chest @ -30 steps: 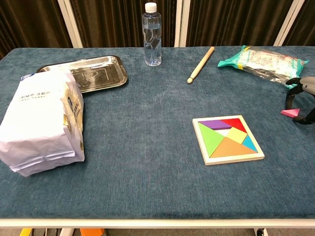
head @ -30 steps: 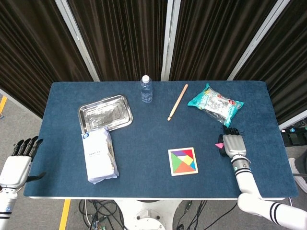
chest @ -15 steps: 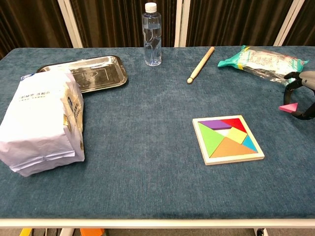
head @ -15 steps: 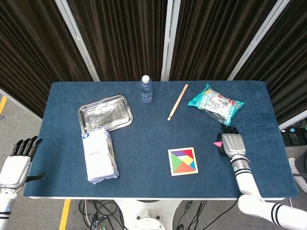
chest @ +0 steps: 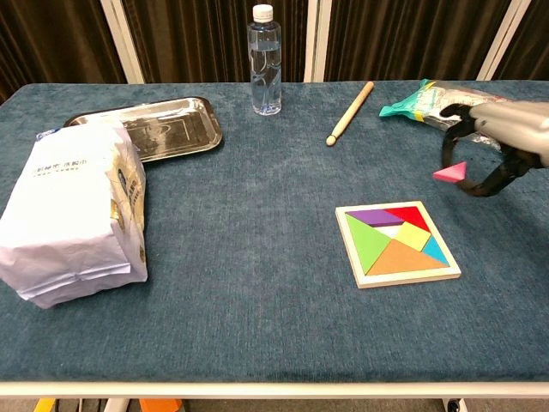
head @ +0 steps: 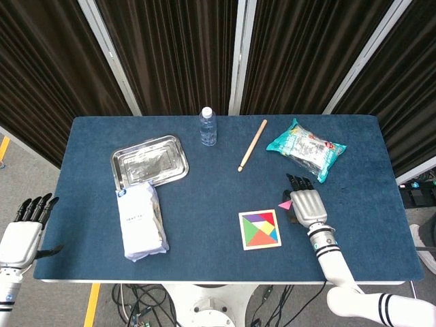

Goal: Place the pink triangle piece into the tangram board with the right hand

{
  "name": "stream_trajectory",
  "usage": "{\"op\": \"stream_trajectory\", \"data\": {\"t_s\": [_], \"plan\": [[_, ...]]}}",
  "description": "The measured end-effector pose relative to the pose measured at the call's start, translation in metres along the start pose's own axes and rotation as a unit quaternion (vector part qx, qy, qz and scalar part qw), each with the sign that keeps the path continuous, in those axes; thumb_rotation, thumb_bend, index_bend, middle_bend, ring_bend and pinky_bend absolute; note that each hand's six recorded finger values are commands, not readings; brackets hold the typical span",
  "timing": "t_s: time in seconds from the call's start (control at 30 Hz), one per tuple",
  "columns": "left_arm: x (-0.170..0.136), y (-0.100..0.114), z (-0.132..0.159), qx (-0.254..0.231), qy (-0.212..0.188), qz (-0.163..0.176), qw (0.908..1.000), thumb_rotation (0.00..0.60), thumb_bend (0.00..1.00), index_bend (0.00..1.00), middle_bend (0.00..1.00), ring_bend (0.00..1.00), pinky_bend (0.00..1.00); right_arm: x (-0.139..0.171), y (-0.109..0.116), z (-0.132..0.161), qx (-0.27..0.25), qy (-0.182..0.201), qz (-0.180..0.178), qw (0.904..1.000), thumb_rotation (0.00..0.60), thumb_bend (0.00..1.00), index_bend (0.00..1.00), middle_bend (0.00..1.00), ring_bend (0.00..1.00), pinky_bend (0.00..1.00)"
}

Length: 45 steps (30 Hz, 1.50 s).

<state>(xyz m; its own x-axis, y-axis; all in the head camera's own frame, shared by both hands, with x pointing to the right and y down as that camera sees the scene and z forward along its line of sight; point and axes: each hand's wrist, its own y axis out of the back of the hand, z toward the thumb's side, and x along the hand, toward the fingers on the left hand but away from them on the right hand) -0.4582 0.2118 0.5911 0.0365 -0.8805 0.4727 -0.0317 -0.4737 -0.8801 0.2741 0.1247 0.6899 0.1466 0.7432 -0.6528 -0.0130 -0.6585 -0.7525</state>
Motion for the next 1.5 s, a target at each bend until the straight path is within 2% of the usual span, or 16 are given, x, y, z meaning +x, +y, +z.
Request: {"op": "stream_trajectory", "data": {"t_s": [0.27,0.47,0.87,1.5], "plan": [[0.000,0.001,-0.005,-0.004,0.002,0.002,1.0000,0.600,0.00,0.00,0.00,0.00,0.00,0.003,-0.027,0.033,-0.017,0.024,0.025,0.9992,0.600,0.34,0.51,0.00,0.00,0.00],[-0.001,0.001,-0.009,-0.006,0.004,0.001,1.0000,0.600,0.00,0.00,0.00,0.00,0.00,0.010,-0.032,0.049,-0.030,0.029,0.024,0.9988,0.600,0.34,0.52,0.00,0.00,0.00],[-0.002,-0.002,-0.012,-0.010,0.003,-0.004,0.9999,0.600,0.00,0.00,0.00,0.00,0.00,0.025,-0.035,0.059,-0.028,0.021,0.022,0.9991,0.600,0.34,0.52,0.00,0.00,0.00],[-0.002,-0.002,-0.017,-0.012,0.006,-0.005,0.9999,0.600,0.00,0.00,0.00,0.00,0.00,0.020,-0.044,0.065,-0.027,0.014,0.019,0.9994,0.600,0.34,0.52,0.00,0.00,0.00]]}}
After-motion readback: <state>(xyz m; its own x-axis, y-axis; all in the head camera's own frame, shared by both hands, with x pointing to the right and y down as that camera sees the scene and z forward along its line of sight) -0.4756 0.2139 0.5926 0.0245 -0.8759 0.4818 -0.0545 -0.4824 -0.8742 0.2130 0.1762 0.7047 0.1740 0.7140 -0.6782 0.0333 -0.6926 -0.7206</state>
